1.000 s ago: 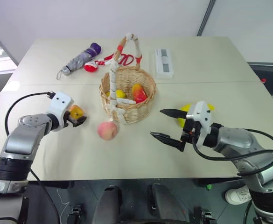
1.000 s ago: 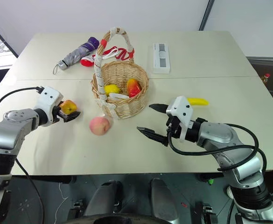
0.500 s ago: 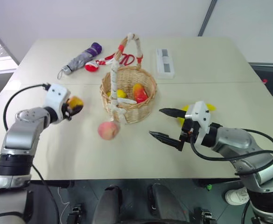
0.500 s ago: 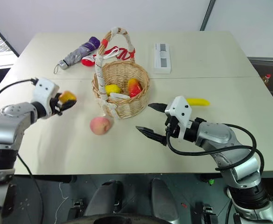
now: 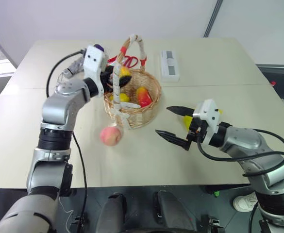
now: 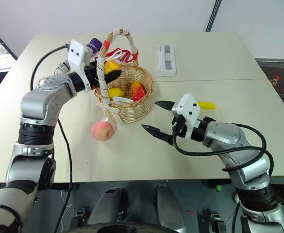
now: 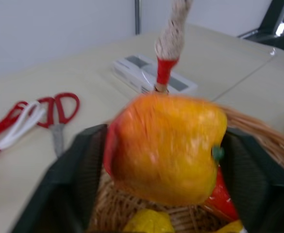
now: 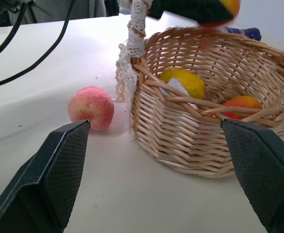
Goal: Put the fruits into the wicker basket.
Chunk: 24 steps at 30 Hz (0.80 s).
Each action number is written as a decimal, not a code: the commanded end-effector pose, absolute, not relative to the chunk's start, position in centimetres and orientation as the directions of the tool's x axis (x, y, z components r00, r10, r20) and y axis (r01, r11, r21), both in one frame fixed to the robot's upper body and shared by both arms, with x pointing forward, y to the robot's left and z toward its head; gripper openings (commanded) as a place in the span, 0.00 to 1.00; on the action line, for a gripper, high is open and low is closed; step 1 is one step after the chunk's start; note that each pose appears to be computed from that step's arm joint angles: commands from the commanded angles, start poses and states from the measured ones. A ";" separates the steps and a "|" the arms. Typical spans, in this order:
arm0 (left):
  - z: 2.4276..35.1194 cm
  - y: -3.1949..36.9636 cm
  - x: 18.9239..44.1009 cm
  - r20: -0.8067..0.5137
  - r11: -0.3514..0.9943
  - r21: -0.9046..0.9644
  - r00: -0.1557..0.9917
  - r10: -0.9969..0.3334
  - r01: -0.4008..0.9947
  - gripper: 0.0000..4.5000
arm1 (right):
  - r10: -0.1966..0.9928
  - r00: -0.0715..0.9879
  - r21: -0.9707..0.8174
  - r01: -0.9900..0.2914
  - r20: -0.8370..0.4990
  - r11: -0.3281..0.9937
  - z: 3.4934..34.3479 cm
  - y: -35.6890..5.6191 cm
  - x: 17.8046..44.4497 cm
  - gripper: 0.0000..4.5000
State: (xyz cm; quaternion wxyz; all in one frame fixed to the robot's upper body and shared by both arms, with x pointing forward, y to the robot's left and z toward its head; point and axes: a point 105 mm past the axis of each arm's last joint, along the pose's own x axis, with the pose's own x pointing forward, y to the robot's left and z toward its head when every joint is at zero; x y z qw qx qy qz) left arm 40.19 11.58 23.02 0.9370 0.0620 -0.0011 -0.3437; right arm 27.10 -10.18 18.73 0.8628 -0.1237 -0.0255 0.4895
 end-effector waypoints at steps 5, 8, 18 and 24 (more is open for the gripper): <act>27.3 16.5 38.6 0.096 0.787 0.166 0.785 -0.612 0.594 0.98 | 0.859 0.509 -0.270 -0.835 -0.046 0.480 19.6 -9.6 26.4 1.00; 28.1 19.9 36.3 0.128 0.790 0.133 0.780 -0.612 0.598 0.98 | 0.867 0.497 -0.266 -0.843 -0.049 0.468 19.5 -9.5 26.5 1.00; 20.0 20.7 28.7 -0.236 0.713 0.081 0.708 -0.666 0.697 0.98 | 0.899 0.433 -0.266 -0.876 -0.065 0.403 19.1 -8.6 27.3 1.00; 17.0 16.2 27.6 -0.349 0.658 0.105 0.647 -0.678 0.746 0.98 | 0.914 0.400 -0.261 -0.892 -0.073 0.369 18.8 -8.1 27.2 1.00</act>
